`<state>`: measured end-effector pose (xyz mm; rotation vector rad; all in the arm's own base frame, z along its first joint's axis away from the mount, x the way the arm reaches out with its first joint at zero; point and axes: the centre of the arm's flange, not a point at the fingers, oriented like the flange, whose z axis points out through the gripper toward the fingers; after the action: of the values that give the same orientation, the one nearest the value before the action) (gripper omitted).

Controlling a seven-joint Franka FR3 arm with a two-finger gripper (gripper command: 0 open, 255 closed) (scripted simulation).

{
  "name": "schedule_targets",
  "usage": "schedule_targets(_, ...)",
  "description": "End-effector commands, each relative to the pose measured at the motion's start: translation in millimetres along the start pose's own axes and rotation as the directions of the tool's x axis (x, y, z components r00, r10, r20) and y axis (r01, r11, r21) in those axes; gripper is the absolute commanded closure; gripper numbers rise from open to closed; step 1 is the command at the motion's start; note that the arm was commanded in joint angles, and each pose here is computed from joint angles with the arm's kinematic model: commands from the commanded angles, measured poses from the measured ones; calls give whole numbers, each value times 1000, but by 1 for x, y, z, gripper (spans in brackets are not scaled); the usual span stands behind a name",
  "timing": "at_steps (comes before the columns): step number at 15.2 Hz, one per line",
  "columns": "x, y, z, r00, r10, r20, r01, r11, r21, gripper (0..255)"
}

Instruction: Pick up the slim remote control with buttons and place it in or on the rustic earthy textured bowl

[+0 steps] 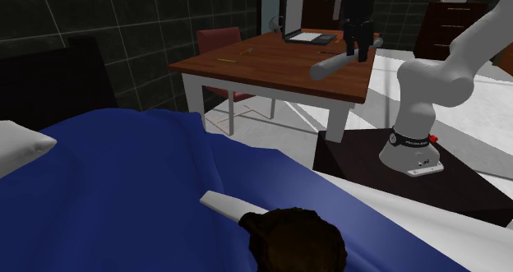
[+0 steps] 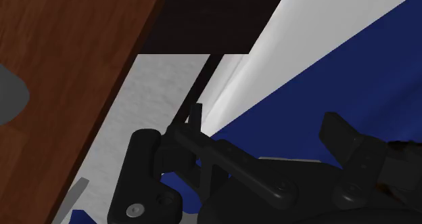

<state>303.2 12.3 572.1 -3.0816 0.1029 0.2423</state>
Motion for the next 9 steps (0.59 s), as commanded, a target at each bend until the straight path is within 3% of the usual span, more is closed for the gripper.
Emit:
schedule_targets(1,0,0,0,1000,0,0,0,1000,0,0)
schedule_targets(9,61,-61,56,996,90,-31,-90,996,-1,0)
